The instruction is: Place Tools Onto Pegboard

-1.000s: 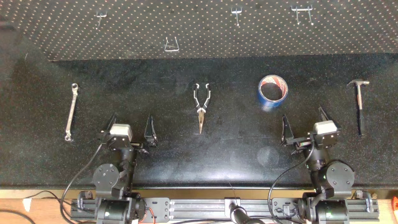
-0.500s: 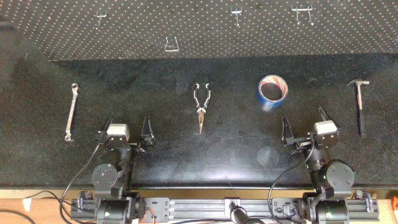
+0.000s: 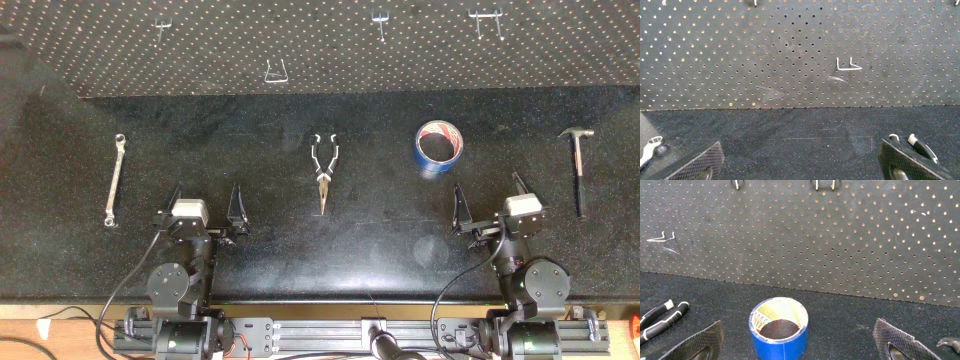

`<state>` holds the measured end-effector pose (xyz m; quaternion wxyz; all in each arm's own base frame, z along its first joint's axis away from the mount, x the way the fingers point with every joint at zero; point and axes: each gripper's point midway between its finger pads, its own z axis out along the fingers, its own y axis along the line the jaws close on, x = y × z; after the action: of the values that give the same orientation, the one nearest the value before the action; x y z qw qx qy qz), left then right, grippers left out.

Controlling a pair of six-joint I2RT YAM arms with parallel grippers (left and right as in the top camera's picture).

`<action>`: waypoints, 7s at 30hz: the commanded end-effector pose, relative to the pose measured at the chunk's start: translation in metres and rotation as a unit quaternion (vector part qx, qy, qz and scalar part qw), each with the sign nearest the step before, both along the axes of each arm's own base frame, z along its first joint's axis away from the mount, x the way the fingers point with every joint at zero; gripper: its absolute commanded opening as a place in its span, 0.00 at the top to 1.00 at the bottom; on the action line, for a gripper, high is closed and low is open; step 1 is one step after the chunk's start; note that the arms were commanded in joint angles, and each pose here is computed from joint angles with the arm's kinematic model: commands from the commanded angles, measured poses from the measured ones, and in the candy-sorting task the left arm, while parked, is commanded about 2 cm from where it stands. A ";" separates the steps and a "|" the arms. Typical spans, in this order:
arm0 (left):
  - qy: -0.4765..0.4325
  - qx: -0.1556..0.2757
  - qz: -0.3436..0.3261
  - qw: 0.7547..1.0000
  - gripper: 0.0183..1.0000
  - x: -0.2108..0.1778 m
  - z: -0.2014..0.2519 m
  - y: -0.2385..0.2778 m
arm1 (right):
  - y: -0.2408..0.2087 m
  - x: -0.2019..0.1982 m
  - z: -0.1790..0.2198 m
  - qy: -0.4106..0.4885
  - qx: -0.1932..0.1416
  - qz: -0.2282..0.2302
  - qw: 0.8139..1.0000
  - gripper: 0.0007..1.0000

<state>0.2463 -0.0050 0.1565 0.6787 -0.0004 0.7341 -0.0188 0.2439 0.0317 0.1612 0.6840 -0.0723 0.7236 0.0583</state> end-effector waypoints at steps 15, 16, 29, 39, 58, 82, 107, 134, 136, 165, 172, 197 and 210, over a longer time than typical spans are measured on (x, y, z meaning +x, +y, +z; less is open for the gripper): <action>0.000 0.005 0.006 1.000 0.00 0.000 -0.001 0.003 | -0.002 0.000 0.000 0.000 0.005 -0.007 1.000 0.02; 0.000 0.005 0.006 1.000 0.01 0.000 -0.001 0.003 | -0.002 0.000 0.000 0.000 0.005 -0.007 1.000 0.02; 0.000 0.005 0.006 1.000 0.01 0.000 -0.001 0.003 | -0.002 0.000 0.000 0.000 0.005 -0.007 1.000 0.02; 0.000 0.005 0.006 1.000 0.00 0.000 -0.001 0.003 | -0.002 0.000 0.000 0.000 0.005 -0.007 1.000 0.02; 0.000 0.005 0.006 1.000 0.01 0.000 -0.001 0.003 | -0.002 0.000 0.000 0.000 0.005 -0.007 1.000 0.02; 0.000 0.004 0.003 1.000 0.00 0.000 -0.001 0.001 | -0.002 0.000 0.000 0.000 0.005 -0.007 1.000 0.03; 0.632 0.037 0.037 0.773 0.01 0.013 -0.112 0.230 | -0.002 0.000 0.000 0.000 0.005 -0.007 1.000 0.02; 0.456 0.051 0.120 0.881 0.99 0.063 -0.024 0.101 | -0.002 0.000 0.000 0.000 0.005 -0.007 1.000 0.02; 0.367 0.048 0.090 0.925 0.99 0.070 0.027 0.058 | -0.002 0.000 0.000 0.000 0.005 -0.007 1.000 0.02; 0.285 0.038 0.074 0.955 0.99 0.096 0.063 0.052 | -0.002 0.000 0.000 0.000 0.005 -0.007 1.000 0.02; 0.296 0.028 0.096 0.950 0.99 0.098 0.054 0.070 | -0.002 0.000 0.000 0.000 0.005 -0.007 1.000 0.02; 0.315 0.029 0.094 0.944 0.01 0.159 0.025 0.082 | -0.002 0.000 0.000 0.000 0.005 -0.007 1.000 0.02; 0.446 -0.095 0.089 0.886 0.00 0.044 0.036 -0.032 | -0.002 0.000 0.000 0.000 0.005 -0.007 1.000 0.02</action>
<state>0.2873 -0.0023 0.1984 0.2800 -0.1505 0.9467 -0.0526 0.2441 0.0290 0.1621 0.6860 -0.0668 0.7226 0.0524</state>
